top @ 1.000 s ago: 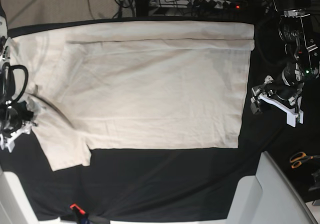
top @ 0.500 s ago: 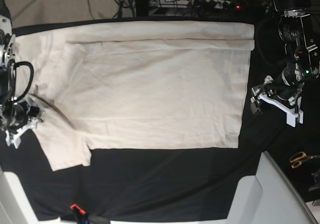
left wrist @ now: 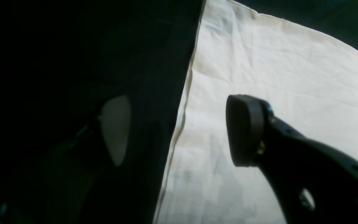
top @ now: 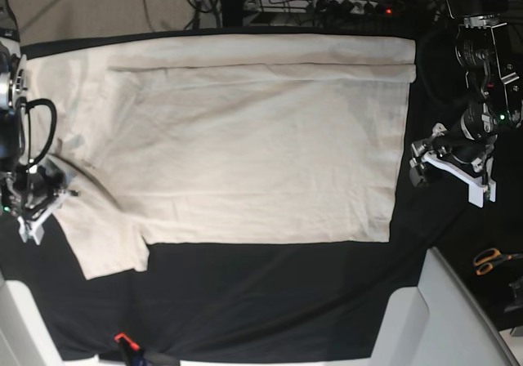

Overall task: Fold the T-shirt properly
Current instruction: 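Pinch the shirt's side edge near the sleeve with the right gripper, then move the left gripper to the shirt's opposite side edge and grasp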

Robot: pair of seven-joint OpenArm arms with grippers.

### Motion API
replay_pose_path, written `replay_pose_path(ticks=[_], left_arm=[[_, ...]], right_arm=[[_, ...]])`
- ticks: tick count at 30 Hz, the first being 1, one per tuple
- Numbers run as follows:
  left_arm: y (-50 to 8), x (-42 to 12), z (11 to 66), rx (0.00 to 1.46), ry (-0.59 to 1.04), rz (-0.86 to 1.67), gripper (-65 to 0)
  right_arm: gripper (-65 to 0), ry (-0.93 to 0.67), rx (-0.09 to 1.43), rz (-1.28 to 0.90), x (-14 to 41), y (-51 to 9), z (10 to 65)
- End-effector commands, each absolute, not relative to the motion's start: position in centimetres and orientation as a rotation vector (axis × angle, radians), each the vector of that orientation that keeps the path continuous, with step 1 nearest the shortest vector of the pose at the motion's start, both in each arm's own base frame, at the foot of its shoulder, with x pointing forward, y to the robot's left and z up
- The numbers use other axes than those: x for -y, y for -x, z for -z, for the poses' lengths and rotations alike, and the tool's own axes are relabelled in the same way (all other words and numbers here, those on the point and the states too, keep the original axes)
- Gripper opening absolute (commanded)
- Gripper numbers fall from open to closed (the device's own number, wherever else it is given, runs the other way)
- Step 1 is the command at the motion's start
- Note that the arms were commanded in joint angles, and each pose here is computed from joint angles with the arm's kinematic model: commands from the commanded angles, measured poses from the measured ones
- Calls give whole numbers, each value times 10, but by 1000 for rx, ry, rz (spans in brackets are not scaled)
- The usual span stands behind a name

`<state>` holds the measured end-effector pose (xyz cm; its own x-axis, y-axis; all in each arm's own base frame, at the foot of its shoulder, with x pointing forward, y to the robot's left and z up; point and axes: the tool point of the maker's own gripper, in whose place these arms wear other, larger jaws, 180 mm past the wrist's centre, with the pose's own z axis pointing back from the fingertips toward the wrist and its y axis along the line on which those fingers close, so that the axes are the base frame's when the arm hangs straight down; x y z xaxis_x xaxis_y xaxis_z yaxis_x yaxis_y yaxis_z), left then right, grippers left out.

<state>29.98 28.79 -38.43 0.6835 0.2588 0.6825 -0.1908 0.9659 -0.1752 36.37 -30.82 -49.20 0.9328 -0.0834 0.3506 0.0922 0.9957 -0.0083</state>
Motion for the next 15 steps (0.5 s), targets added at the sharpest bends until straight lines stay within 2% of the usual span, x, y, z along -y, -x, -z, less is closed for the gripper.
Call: replay_pose_path(ticks=[1, 6, 15], left_arm=[[-309, -294, 369, 829, 83, -239, -193], [-309, -294, 369, 829, 83, -239, -193], [-311, -296, 371, 826, 84, -248, -193]], right_arm=[[-497, 43, 409, 87, 317, -382, 475], [-567, 47, 449, 82, 318, -389, 471], [-572, 54, 456, 82, 321, -390, 469]])
